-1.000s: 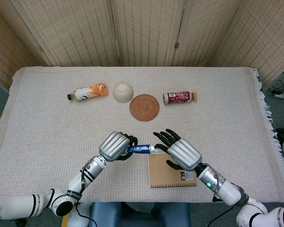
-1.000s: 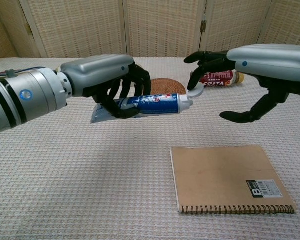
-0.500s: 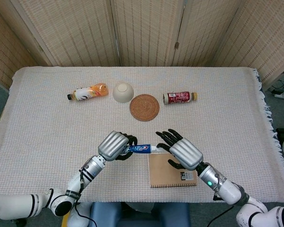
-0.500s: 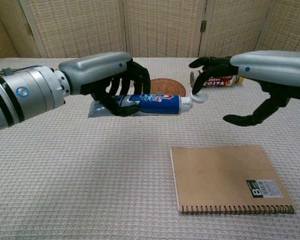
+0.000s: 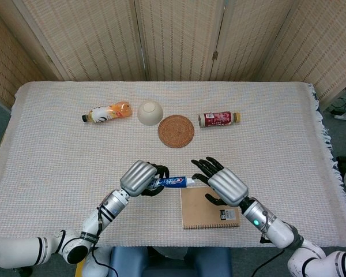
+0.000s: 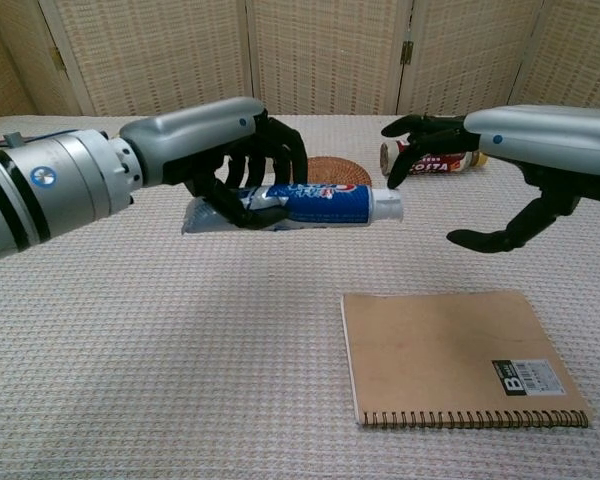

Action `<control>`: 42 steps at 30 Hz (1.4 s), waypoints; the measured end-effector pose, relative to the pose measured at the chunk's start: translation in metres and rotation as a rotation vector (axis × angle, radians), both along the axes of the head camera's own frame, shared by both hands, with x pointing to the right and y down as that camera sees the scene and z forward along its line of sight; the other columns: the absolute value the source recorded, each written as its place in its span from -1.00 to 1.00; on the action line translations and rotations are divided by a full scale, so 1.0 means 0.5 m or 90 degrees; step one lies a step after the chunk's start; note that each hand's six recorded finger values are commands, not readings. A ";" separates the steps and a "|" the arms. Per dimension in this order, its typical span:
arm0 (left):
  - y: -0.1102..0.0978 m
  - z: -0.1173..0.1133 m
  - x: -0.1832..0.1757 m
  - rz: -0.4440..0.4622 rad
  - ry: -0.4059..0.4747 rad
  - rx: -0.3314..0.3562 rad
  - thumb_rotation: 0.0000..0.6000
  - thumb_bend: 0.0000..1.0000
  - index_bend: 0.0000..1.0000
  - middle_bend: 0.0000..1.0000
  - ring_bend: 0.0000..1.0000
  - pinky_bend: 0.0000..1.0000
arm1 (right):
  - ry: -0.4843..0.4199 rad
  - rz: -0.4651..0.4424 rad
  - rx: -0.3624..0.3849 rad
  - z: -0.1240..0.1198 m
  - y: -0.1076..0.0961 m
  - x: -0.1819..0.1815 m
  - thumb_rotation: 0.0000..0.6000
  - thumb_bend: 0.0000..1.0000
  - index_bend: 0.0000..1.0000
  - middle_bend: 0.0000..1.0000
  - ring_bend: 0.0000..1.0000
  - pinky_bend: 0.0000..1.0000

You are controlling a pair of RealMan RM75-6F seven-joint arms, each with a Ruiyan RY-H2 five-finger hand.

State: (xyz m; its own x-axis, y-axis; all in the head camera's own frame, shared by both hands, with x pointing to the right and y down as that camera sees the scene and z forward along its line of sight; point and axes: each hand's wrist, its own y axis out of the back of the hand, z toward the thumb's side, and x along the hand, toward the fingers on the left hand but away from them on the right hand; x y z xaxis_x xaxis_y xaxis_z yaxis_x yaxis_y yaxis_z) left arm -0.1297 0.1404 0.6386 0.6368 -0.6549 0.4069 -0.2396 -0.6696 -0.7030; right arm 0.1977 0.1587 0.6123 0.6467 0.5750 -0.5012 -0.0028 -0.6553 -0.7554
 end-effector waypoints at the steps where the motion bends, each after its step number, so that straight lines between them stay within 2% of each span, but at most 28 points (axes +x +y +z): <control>1: 0.000 -0.001 0.001 -0.004 0.007 -0.007 1.00 0.44 0.46 0.56 0.38 0.28 | -0.003 0.001 -0.001 0.000 0.000 0.000 1.00 -0.12 -0.45 -1.00 -1.00 -1.00; 6: 0.001 -0.009 0.000 -0.032 0.054 -0.039 1.00 0.44 0.44 0.56 0.38 0.28 | -0.037 0.022 -0.010 -0.017 -0.005 0.003 1.00 -0.12 -0.45 -1.00 -1.00 -1.00; 9: 0.000 -0.016 -0.004 -0.041 0.080 -0.035 1.00 0.45 0.44 0.56 0.38 0.28 | -0.073 0.043 -0.015 -0.037 -0.012 0.009 1.00 -0.12 -0.49 -1.00 -1.00 -1.00; 15: 0.005 -0.022 -0.010 -0.063 0.135 -0.027 1.00 0.47 0.44 0.57 0.38 0.28 | -0.164 0.089 -0.044 -0.076 -0.025 0.020 1.00 -0.12 -0.87 -1.00 -1.00 -1.00; 18: 0.008 -0.022 -0.008 -0.072 0.159 -0.022 1.00 0.48 0.44 0.57 0.39 0.29 | -0.209 0.103 -0.075 -0.087 -0.025 0.015 0.99 -0.28 -0.99 -1.00 -1.00 -1.00; 21: 0.012 -0.022 -0.005 -0.075 0.171 -0.020 1.00 0.48 0.45 0.57 0.39 0.29 | -0.252 0.115 -0.112 -0.092 -0.024 0.006 0.82 -0.60 -1.00 -1.00 -1.00 -1.00; 24: 0.012 -0.024 -0.004 -0.079 0.178 -0.019 1.00 0.48 0.46 0.58 0.39 0.29 | -0.292 0.123 -0.150 -0.094 -0.023 -0.006 0.55 -0.75 -1.00 -1.00 -1.00 -1.00; 27: 0.011 -0.026 -0.003 -0.085 0.186 -0.015 1.00 0.49 0.47 0.59 0.39 0.29 | -0.331 0.132 -0.188 -0.093 -0.023 -0.019 0.40 -0.84 -1.00 -1.00 -1.00 -1.00; 33: 0.009 -0.029 -0.005 -0.090 0.195 -0.010 1.00 0.49 0.47 0.59 0.39 0.29 | -0.399 0.153 -0.253 -0.080 -0.030 -0.036 0.35 -0.85 -1.00 -1.00 -1.00 -1.00; 42: 0.006 -0.036 -0.008 -0.097 0.209 -0.004 1.00 0.49 0.47 0.59 0.39 0.29 | -0.452 0.169 -0.284 -0.064 -0.043 -0.052 0.34 -0.85 -1.00 -1.00 -1.00 -1.00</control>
